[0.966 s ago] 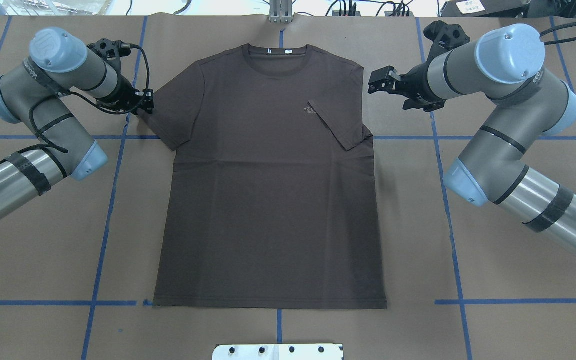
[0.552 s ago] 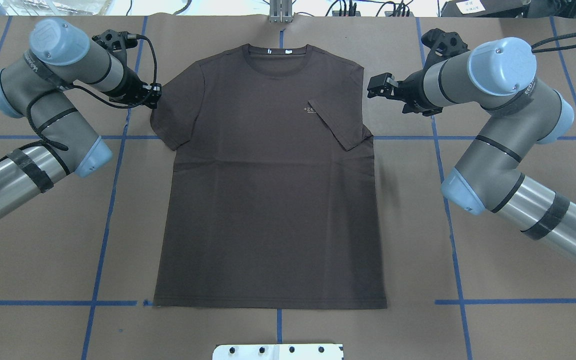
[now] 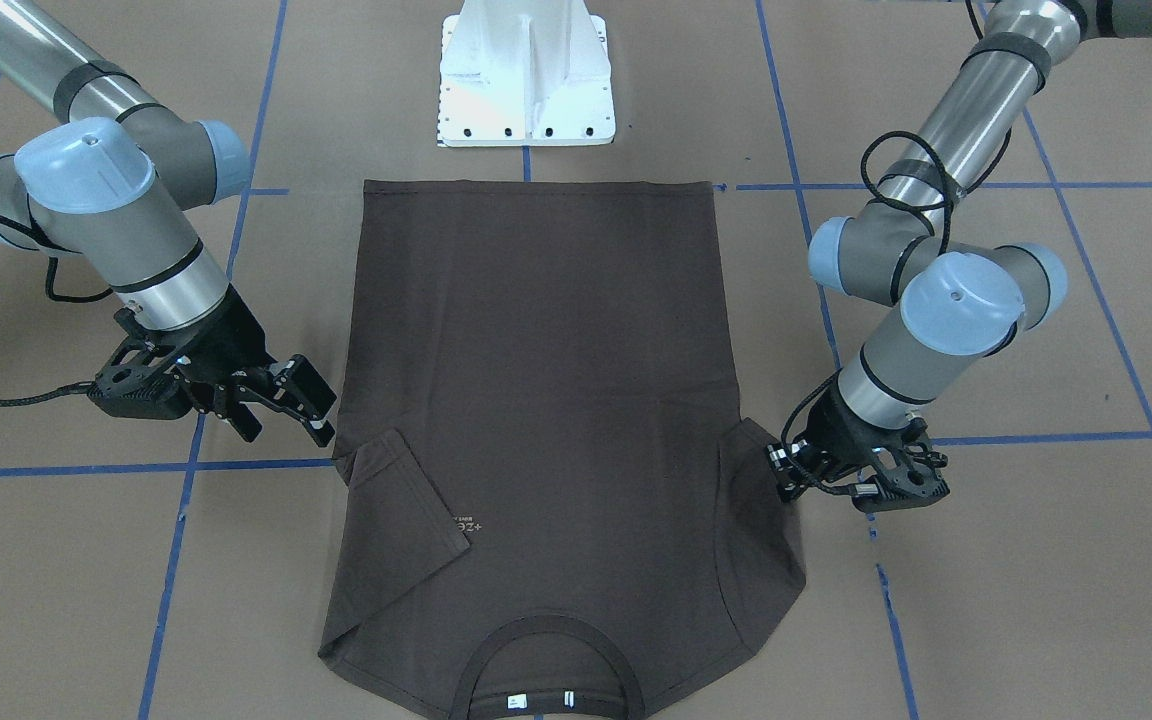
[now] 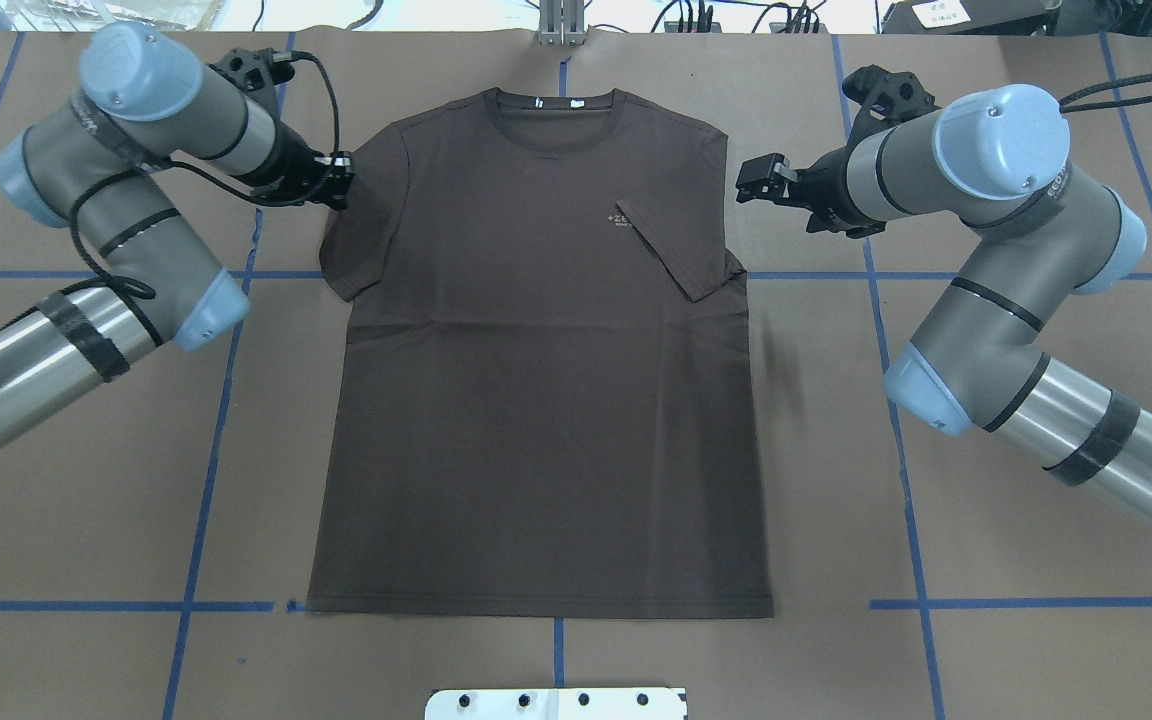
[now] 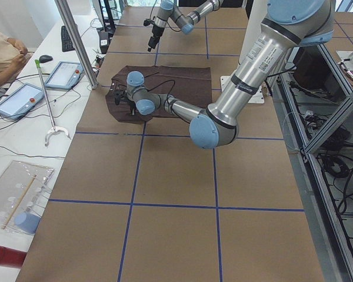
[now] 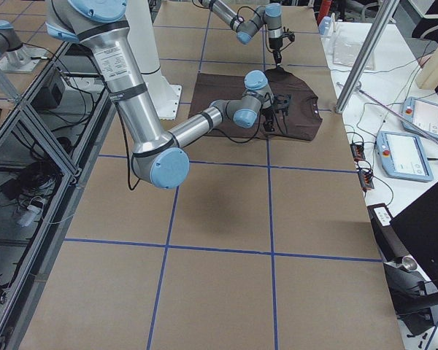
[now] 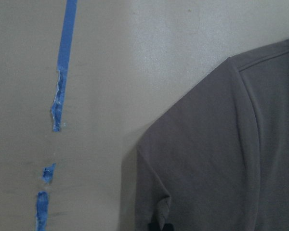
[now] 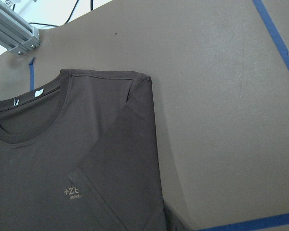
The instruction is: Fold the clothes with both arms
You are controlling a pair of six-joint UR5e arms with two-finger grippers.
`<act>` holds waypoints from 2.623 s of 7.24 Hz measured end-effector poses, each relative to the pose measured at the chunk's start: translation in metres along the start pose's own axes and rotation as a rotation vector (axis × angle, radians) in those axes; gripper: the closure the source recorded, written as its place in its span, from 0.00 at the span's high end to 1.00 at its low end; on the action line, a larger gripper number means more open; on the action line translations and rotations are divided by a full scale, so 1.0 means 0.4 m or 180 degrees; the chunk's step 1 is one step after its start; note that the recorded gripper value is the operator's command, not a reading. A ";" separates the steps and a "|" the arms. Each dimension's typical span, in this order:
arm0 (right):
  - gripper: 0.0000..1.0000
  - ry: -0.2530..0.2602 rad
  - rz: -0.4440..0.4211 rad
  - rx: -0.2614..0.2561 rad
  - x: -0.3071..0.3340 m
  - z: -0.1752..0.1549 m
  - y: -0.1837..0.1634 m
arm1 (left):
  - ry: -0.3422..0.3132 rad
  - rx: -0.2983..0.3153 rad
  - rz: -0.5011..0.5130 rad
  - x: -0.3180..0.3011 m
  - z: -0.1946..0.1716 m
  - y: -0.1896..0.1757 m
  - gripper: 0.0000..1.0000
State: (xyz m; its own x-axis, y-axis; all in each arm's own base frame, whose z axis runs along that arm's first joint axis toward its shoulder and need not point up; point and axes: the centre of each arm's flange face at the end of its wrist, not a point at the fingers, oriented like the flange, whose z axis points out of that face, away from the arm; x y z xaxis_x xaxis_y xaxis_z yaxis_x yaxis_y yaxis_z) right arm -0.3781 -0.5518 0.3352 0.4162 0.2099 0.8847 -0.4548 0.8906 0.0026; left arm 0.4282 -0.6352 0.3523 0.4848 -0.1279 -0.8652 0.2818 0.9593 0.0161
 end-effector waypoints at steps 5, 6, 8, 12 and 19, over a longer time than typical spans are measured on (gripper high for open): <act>1.00 0.0020 0.0013 -0.0003 0.029 -0.011 0.008 | 0.0051 0.0159 -0.0342 0.214 0.128 0.079 0.85; 1.00 -0.0016 0.0033 0.0001 0.016 -0.023 0.013 | 0.0117 0.0152 -0.0386 0.248 0.121 0.098 0.85; 0.99 -0.0178 0.0314 -0.0093 -0.025 -0.097 0.126 | 0.0425 0.0031 -0.0482 0.311 0.049 0.225 0.85; 0.92 0.0352 0.0832 -0.0306 -0.041 -0.227 0.687 | 0.0881 -0.0098 -0.0405 0.293 -0.142 0.399 0.84; 0.70 0.0931 0.1203 -0.0071 0.102 -0.167 0.995 | 0.0858 -0.0018 -0.0419 0.263 -0.154 0.377 0.84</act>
State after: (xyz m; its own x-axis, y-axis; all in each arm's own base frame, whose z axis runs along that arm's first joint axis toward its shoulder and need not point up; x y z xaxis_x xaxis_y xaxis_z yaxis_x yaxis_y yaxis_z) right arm -0.4896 -0.1617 0.3411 0.4305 0.6228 0.6533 -0.6015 0.7376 -0.3069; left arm 0.4707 -0.4886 0.2327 0.2069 -0.1806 -0.9616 0.3227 0.9404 -0.1072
